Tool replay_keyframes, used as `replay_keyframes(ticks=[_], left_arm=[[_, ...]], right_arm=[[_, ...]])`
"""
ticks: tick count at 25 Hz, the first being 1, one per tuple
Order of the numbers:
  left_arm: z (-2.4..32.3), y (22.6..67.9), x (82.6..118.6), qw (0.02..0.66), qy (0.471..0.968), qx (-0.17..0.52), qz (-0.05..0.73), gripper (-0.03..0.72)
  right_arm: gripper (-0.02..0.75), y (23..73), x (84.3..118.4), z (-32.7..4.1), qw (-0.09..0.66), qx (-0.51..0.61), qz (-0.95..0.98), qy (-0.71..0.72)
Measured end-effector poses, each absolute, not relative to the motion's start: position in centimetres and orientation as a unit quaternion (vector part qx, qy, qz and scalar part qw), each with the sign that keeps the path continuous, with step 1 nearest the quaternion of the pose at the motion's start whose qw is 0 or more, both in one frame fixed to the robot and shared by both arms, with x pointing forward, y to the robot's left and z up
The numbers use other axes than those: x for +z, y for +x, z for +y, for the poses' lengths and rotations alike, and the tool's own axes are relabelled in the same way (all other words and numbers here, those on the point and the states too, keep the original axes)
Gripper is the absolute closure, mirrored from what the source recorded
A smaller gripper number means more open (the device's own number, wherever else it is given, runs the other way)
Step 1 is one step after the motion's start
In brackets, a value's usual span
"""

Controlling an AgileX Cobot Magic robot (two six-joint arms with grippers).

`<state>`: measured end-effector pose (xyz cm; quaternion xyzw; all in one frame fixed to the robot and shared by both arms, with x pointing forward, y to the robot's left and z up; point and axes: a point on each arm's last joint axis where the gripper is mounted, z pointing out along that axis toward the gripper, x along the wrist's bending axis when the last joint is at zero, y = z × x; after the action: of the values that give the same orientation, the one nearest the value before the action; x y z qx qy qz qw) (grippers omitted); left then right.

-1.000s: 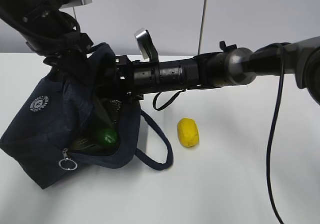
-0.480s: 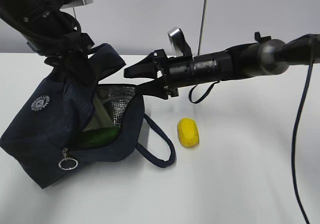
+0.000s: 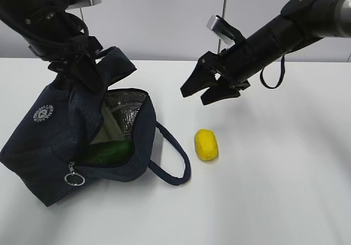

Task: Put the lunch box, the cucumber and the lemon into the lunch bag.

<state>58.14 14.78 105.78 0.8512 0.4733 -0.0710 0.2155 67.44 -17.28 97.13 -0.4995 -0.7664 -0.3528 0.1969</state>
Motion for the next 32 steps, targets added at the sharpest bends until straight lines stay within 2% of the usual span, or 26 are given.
replay_keyframes(ticks=[6,14,19,23,29,32], left_arm=[[14.8,58.1,105.8,0.216,0.851,-0.071,0.473,0.691],[14.8,58.1,105.8,0.216,0.851,-0.071,0.473,0.691],[14.8,58.1,105.8,0.216,0.851,-0.071,0.473,0.691],[14.8,58.1,105.8,0.216,0.851,-0.071,0.473,0.691],[14.8,58.1,105.8,0.216,0.851,-0.071,0.473,0.691],[14.8,58.1,105.8,0.216,0.851,-0.071,0.473,0.691]], right_arm=[[0.158,66.3,96.1,-17.6,0.157,-0.212,-0.797,-0.543],[0.158,65.0,95.3,-15.1,0.113,-0.124,-0.82,-0.547],[0.16,64.6,95.1,-13.8,0.094,-0.108,-0.822,-0.551],[0.204,64.7,95.1,-13.4,0.077,-0.107,-0.821,-0.555],[0.233,64.8,95.1,-13.4,0.074,-0.111,-0.817,-0.561],[0.235,64.9,94.0,-13.3,0.083,-0.103,-0.816,-0.563]])
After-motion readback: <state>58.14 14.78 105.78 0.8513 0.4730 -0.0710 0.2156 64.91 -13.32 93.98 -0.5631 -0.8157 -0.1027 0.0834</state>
